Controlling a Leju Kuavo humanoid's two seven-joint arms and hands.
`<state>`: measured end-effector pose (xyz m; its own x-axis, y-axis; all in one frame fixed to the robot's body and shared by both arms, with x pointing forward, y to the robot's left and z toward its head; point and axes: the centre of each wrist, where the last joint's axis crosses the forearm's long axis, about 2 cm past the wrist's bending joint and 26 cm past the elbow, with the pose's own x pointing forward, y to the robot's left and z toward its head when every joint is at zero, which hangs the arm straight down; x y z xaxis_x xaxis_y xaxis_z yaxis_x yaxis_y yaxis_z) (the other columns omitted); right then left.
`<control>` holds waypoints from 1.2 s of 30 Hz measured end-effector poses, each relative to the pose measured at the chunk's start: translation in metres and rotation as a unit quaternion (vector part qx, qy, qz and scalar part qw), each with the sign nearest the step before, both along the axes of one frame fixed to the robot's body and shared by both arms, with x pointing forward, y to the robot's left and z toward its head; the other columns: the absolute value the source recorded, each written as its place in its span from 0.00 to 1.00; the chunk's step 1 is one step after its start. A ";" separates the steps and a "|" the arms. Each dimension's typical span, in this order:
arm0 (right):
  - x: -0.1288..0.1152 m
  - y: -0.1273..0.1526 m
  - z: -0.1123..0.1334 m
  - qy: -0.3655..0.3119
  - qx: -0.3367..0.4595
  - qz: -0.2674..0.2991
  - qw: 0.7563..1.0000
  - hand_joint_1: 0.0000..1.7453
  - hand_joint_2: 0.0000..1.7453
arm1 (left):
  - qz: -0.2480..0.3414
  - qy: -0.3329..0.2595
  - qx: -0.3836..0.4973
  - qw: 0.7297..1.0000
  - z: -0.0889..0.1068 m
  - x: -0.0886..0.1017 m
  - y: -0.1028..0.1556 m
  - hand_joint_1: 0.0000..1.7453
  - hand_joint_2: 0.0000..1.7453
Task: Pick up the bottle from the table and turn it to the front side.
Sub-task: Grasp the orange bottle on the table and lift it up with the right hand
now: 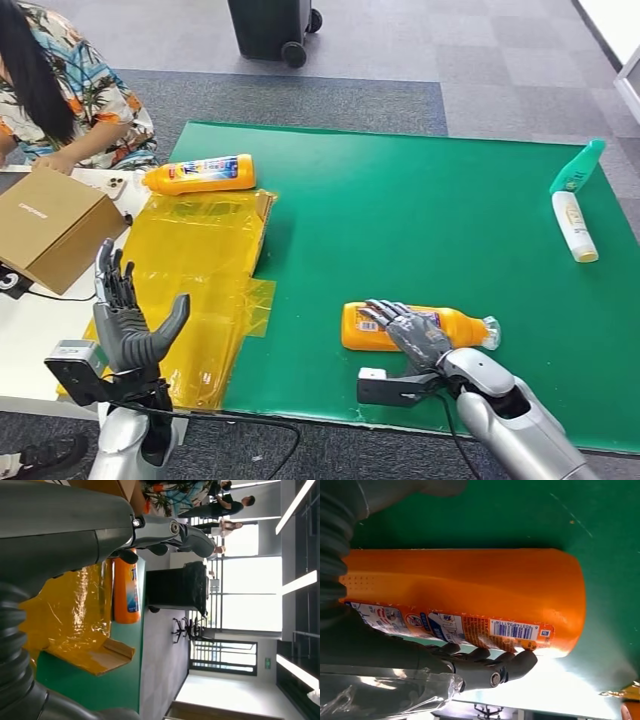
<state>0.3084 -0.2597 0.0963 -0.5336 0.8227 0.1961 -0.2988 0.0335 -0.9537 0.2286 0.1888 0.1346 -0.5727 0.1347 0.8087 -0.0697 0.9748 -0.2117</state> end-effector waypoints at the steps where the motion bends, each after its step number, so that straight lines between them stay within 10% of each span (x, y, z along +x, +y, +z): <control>1: -0.001 -0.005 0.001 0.004 0.000 0.000 1.000 0.00 1.00 | 0.000 0.000 0.000 1.000 -0.001 0.000 0.000 0.00 1.00; 30: 0.006 0.007 -0.008 -0.150 -0.163 -0.072 0.972 0.01 1.00 | 0.010 0.012 0.010 1.000 -0.006 -0.004 0.000 0.00 1.00; 34: 0.007 0.008 -0.010 -0.155 -0.176 -0.080 0.969 0.99 1.00 | 0.011 0.011 0.010 1.000 -0.005 -0.005 0.001 0.00 1.00; 36: 0.007 0.008 -0.011 -0.154 -0.180 -0.082 0.968 1.00 1.00 | 0.011 0.011 0.010 1.000 -0.005 -0.005 0.001 0.00 1.00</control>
<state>0.3158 -0.2521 0.0858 -0.3780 0.8867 -0.2662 -0.0167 -0.2940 -0.9556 0.2237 0.1897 0.1298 -0.5574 0.1059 0.8235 -0.0956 0.9770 -0.1904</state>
